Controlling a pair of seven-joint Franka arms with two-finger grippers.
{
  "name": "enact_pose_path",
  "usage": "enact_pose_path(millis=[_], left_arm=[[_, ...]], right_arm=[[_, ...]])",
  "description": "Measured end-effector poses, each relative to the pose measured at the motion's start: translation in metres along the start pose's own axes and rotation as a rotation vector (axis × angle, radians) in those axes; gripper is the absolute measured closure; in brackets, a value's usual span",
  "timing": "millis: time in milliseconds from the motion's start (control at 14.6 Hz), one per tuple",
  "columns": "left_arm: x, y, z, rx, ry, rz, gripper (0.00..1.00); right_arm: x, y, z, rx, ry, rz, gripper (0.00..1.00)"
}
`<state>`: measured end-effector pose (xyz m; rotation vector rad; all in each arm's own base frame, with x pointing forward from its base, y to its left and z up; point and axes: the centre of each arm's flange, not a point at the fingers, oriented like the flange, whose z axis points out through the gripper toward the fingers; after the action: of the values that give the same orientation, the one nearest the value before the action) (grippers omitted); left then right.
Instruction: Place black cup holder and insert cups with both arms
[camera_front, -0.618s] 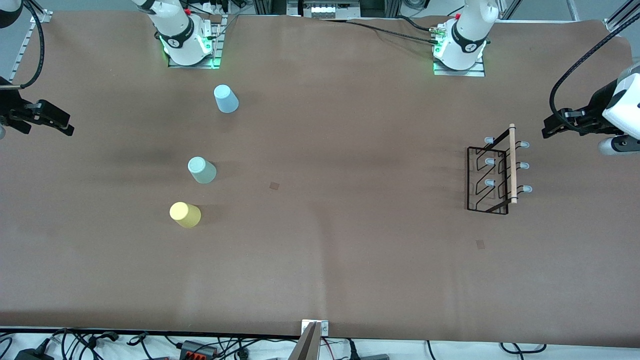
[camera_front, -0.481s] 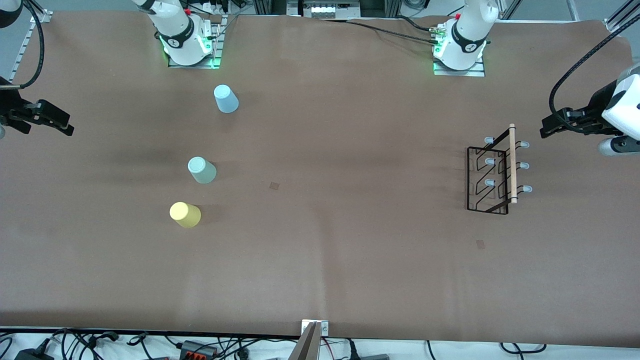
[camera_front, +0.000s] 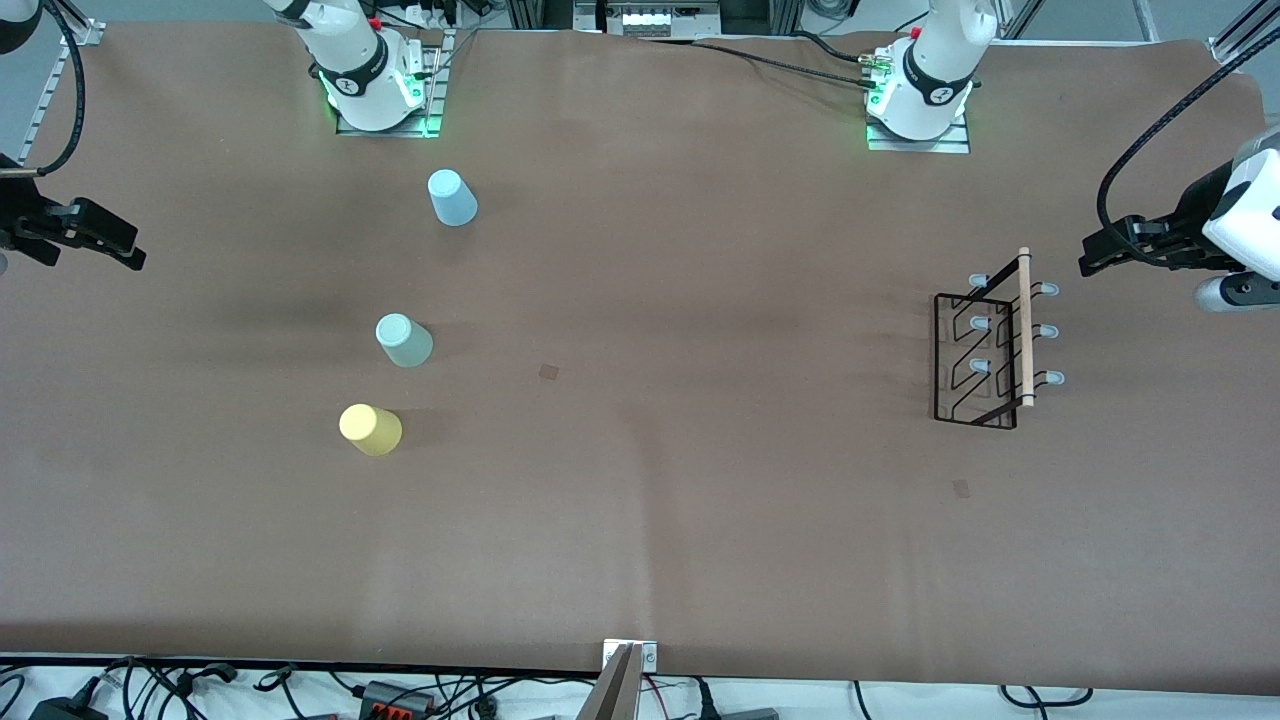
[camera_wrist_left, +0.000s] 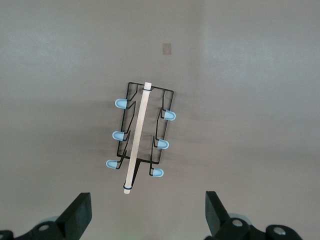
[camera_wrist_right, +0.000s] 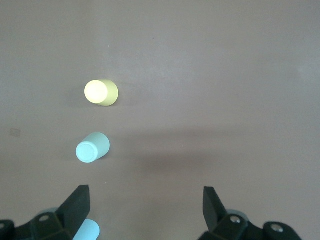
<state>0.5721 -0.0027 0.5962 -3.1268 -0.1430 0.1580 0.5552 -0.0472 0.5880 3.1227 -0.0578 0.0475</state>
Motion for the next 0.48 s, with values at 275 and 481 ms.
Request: enact_pose_path(millis=[275, 481], left_arm=[[0.002, -0.003, 0.003, 0.000, -0.005, -0.005, 0.11], [0.022, -0.029, 0.028, 0.000, -0.027, -0.045, 0.02]], right_arm=[[0.000, 0.000, 0.000, 0.000, 0.000, 0.000, 0.00], [0.000, 0.000, 0.000, 0.000, 0.000, -0.001, 0.00]])
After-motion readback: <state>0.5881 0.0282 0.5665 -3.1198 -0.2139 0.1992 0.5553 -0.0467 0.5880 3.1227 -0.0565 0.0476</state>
